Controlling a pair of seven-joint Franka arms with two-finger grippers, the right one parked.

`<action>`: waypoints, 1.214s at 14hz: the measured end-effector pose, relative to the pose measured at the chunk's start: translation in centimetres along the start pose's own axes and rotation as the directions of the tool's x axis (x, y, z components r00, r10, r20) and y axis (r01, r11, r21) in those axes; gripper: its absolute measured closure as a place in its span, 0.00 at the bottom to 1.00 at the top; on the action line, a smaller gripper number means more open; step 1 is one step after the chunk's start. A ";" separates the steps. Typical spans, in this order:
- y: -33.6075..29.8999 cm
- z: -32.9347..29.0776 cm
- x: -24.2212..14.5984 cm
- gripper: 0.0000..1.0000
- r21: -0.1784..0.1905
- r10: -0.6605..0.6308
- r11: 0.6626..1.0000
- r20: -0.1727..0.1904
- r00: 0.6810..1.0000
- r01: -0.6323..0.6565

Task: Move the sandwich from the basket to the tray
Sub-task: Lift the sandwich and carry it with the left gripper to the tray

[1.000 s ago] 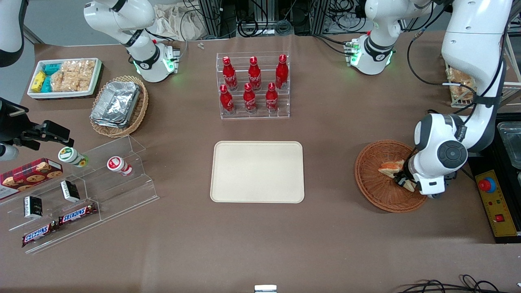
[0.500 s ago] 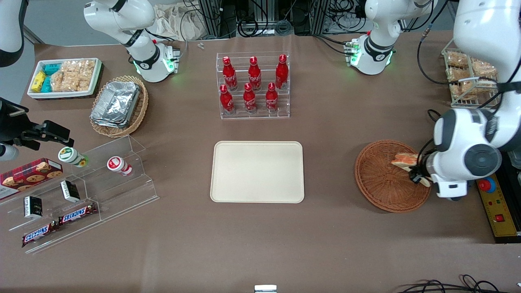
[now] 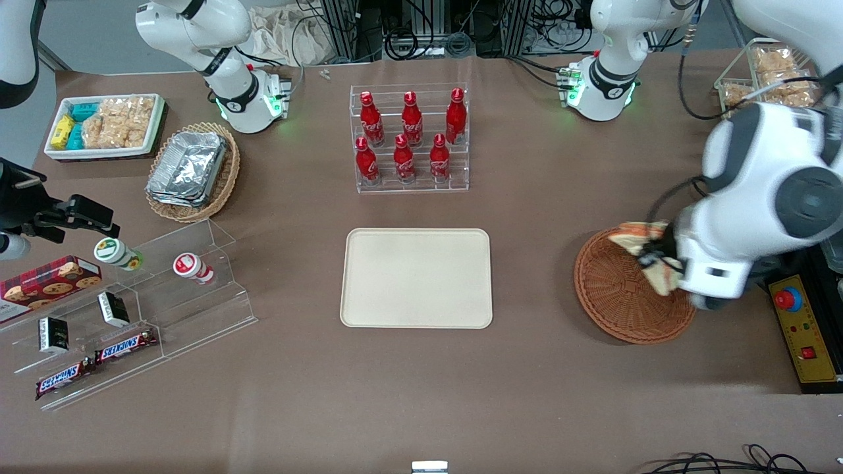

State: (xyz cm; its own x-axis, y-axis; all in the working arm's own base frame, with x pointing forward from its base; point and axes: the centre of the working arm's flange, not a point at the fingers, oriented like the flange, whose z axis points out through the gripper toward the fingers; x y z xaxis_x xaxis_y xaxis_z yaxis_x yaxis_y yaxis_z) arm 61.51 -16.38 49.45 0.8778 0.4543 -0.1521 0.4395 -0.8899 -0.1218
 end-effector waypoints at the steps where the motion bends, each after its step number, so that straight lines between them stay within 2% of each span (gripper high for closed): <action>1: 2.4 0.2 -2.1 0.80 -0.006 0.057 0.998 0.008 0.998 -0.057; 3: 6.4 0.9 -5.4 0.80 -0.034 0.144 0.989 0.004 0.990 -0.144; 7: 12.7 5.4 -9.2 0.80 -0.113 0.246 0.962 -0.052 0.968 -0.251; 9: 14.8 8.8 -10.5 0.80 -0.124 0.282 0.951 -0.037 0.959 -0.284; 14: 17.3 16.0 -10.4 0.80 -0.152 0.321 0.937 0.016 0.947 -0.315; 17: 19.6 18.9 -11.5 0.80 -0.173 0.359 0.919 -0.004 0.933 -0.354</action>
State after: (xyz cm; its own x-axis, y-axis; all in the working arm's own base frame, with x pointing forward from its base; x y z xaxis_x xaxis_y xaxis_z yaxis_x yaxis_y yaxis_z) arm 56.38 -38.26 30.27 0.9777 0.1048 -0.1818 0.1265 -0.9856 0.1118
